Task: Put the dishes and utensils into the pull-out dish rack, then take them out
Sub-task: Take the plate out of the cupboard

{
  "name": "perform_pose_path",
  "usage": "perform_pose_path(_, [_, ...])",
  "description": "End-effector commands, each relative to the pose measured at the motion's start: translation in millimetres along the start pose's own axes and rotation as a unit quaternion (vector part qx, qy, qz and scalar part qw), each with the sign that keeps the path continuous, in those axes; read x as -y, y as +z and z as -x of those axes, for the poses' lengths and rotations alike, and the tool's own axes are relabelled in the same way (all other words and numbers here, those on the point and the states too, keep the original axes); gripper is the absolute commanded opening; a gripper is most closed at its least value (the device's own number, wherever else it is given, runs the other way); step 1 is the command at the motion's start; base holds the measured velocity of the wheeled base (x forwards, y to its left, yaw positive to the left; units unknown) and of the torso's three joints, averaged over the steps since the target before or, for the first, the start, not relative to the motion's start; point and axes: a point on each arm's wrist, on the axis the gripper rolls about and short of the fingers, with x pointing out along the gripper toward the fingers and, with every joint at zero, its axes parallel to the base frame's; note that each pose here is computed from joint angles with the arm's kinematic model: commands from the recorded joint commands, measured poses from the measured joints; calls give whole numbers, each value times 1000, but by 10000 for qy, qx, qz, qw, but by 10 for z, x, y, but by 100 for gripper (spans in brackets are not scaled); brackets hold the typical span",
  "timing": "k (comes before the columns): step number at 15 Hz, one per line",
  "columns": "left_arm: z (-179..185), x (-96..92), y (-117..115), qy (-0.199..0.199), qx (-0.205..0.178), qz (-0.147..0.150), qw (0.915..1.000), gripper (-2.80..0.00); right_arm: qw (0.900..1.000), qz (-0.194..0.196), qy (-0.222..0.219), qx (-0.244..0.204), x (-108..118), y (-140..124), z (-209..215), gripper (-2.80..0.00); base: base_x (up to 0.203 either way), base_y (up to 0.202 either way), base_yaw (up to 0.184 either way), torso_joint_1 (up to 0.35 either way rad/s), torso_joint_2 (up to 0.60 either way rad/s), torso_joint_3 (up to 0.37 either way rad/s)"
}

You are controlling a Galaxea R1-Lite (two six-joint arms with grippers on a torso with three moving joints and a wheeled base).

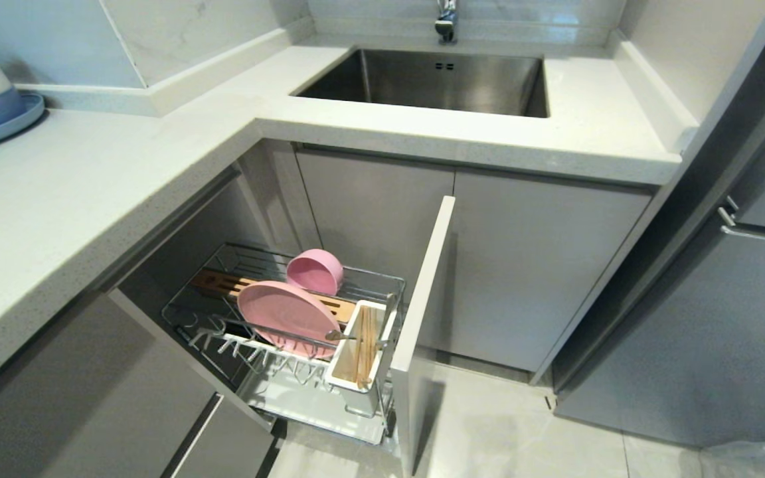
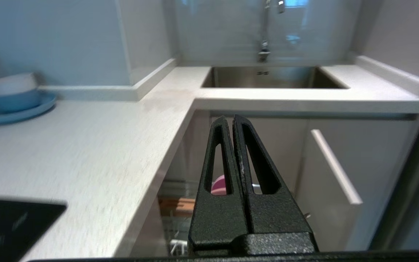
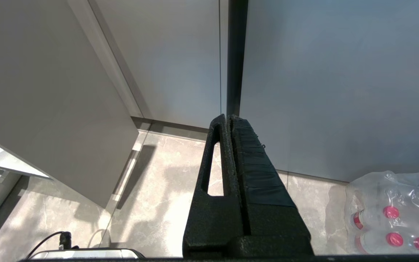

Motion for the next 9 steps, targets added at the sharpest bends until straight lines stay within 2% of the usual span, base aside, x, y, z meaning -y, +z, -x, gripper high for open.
perform_pose_path(1, [-341,-57,260,-96,-207,50,9997,-280,10000,-1,0,-7,0,-4,-1,-280,0,0,0,0,0,0])
perform_pose_path(4, [-803,-138,704,-249,-117,128,9995,-280,10000,-1,0,-7,0,-4,-1,-280,0,0,0,0,0,0])
perform_pose_path(5, [-948,-159,794,-279,-117,300,9991,-280,10000,-1,0,-7,0,-4,-1,-280,0,0,0,0,0,0])
perform_pose_path(6, [-1053,-174,859,-292,-112,633,9975,-280,10000,-1,0,-7,0,-4,-1,-280,0,0,0,0,0,0])
perform_pose_path(7, [-1183,-190,889,-272,-176,1123,9931,-280,10000,-1,0,-7,0,-4,-1,-280,0,0,0,0,0,0])
perform_pose_path(9, [-1391,-221,893,-180,-330,2141,9761,-280,10000,-1,0,-7,0,-4,-1,-280,0,0,0,0,0,0])
